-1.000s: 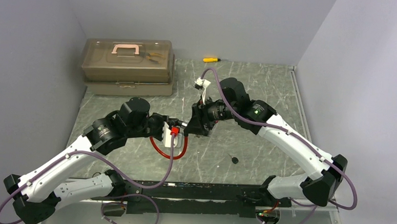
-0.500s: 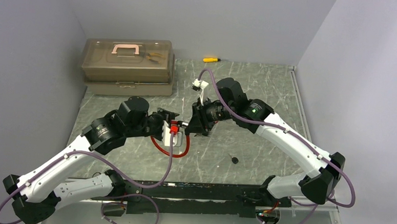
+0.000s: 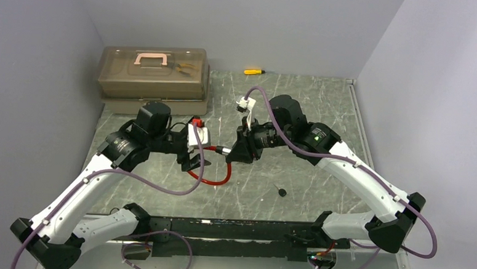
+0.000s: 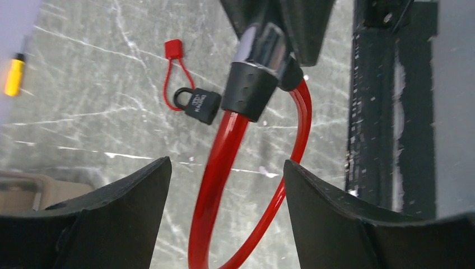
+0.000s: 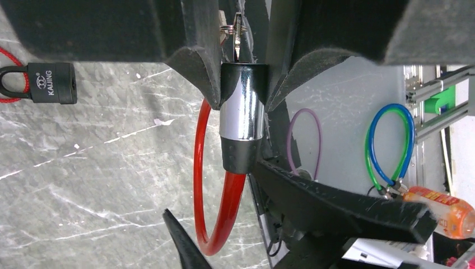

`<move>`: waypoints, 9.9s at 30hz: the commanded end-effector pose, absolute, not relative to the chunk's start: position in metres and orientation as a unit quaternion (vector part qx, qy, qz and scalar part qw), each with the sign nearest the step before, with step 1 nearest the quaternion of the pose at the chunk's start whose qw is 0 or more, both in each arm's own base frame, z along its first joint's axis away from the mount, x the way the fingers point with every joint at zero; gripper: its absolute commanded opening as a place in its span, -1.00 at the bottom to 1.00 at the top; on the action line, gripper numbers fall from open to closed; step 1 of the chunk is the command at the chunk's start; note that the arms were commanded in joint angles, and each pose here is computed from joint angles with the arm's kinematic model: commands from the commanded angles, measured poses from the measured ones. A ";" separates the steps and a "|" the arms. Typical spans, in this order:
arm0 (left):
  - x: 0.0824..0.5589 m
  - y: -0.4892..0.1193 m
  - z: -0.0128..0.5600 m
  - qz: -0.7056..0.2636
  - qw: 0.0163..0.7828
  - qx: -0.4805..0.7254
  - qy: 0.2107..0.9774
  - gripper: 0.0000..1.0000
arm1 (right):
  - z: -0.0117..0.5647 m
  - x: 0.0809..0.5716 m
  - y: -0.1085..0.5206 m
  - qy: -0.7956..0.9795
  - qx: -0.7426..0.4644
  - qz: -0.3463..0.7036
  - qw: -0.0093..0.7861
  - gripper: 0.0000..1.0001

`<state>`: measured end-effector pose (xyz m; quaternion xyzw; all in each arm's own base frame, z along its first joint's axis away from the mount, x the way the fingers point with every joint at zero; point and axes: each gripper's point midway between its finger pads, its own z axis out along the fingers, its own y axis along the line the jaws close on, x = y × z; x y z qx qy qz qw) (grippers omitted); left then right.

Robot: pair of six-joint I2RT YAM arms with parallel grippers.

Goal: Unlock with the key

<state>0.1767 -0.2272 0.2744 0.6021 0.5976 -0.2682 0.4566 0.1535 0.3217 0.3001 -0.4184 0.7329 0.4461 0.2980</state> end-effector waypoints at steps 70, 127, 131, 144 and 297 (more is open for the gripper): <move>0.145 -0.238 0.327 -0.375 0.446 0.625 0.519 -1.00 | 0.342 0.148 0.305 0.681 -0.430 0.467 0.365 -0.69; 0.228 -0.181 0.295 -0.224 0.453 0.540 0.673 -1.00 | 0.328 0.224 0.253 0.774 -0.180 0.489 0.359 0.63; 0.258 -0.160 0.266 -0.211 0.418 0.485 0.739 -1.00 | 0.311 0.234 0.245 0.794 -0.163 0.456 0.368 0.65; 0.311 -0.081 0.134 -0.085 0.270 0.439 0.853 -1.00 | 0.222 0.254 0.211 0.879 -0.085 0.327 0.336 0.66; 0.190 -0.266 0.290 0.172 0.627 0.756 0.075 -0.69 | 0.276 0.161 0.333 0.776 -0.324 0.393 0.373 -0.73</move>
